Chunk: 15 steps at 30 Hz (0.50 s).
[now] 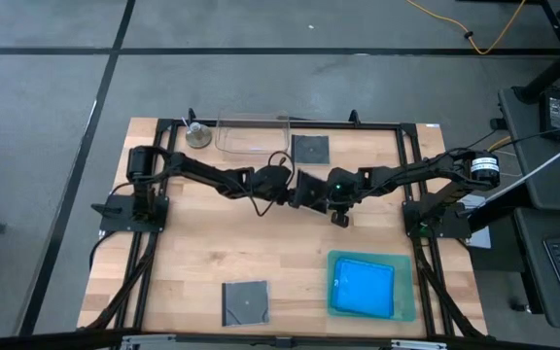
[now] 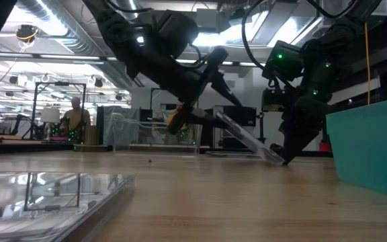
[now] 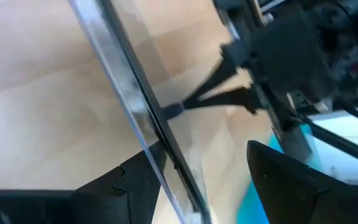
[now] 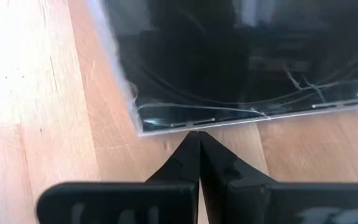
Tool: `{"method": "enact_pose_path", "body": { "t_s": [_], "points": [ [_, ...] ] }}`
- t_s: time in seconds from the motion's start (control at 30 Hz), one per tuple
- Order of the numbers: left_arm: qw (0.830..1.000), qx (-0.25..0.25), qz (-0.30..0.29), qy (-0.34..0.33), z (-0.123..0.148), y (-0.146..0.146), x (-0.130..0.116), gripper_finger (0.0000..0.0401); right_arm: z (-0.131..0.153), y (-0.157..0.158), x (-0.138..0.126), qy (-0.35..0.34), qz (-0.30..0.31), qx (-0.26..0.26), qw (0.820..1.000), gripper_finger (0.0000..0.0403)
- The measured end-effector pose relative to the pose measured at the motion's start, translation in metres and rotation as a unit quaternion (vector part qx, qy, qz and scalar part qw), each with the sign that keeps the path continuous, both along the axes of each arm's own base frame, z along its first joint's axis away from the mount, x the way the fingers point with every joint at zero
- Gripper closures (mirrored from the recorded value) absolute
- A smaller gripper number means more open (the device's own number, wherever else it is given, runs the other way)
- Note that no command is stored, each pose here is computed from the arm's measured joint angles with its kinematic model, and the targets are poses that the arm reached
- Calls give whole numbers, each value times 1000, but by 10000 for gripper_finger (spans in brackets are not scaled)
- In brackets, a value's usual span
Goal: Pick & place jewel cases by type
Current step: Put the middle black cd case into the transparent bin
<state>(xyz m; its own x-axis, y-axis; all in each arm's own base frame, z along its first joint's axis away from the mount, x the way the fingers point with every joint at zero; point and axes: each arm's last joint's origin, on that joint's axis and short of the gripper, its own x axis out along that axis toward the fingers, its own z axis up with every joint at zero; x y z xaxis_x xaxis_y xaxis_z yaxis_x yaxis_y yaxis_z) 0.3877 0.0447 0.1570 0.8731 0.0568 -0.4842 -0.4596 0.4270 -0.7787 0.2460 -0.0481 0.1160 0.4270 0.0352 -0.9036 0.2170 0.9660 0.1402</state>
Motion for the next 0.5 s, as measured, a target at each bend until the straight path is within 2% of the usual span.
{"method": "enact_pose_path", "body": {
  "t_s": [0.3,0.5],
  "points": [
    [1000,4,28,5,-1,16,-3,181,0,0,0,0,0,2,1000,398],
    [1000,4,29,5,0,16,-3,214,0,0,0,0,0,3,1000,398]
  ]
}}
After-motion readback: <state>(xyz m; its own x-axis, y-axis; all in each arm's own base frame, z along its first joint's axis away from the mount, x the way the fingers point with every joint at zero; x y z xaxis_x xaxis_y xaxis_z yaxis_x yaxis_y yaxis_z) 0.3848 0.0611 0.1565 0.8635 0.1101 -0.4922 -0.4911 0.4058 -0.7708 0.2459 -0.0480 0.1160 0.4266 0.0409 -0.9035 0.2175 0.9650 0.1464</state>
